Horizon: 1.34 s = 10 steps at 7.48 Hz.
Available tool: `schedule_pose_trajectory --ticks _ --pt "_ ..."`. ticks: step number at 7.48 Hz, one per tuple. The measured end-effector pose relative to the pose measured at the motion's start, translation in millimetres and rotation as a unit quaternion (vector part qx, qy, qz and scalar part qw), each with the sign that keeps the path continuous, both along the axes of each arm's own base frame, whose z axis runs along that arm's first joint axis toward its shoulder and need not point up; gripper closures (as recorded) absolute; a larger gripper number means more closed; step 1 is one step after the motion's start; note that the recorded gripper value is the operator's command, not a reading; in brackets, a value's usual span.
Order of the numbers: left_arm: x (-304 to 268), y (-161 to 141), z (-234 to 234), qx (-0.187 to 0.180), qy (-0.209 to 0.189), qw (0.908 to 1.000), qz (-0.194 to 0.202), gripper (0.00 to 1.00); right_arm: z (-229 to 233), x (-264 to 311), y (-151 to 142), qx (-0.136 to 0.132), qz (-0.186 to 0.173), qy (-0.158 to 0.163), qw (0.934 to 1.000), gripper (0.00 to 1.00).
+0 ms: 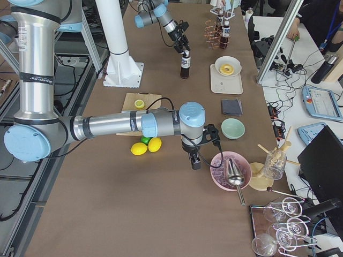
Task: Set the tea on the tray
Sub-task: 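Set the bottle upright on the table and withdraw the left arm, then reach the right gripper over and grasp the standing tea bottle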
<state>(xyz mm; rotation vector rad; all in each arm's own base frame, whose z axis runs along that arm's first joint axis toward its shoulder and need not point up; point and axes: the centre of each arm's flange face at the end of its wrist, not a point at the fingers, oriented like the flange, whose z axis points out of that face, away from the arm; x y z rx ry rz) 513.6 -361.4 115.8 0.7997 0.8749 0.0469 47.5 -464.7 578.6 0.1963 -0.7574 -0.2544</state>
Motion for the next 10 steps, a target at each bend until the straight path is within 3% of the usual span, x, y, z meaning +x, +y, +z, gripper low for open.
schedule_pose_trajectory --ticks 3,5,7,8,10 --pt "-43 -10 -22 0.011 0.029 0.9995 -0.008 0.03 -4 0 -2 0.002 0.002 -0.001 1.0 0.0" --pt "-120 -46 -20 -0.024 0.05 0.998 0.028 0.02 -18 -1 -8 0.002 0.017 -0.004 0.9999 0.0" --pt "-217 -84 32 -0.082 0.05 0.9941 0.051 0.0 -59 -16 -23 0.022 0.022 -0.017 0.9994 0.0" --pt "-257 -86 73 -0.103 0.03 0.993 0.05 0.0 -92 -38 -33 0.034 0.019 -0.027 0.9989 0.0" --pt "-326 -77 168 -0.131 -0.044 0.9887 0.056 0.0 -172 -114 -57 0.034 0.024 -0.055 0.9976 0.0"
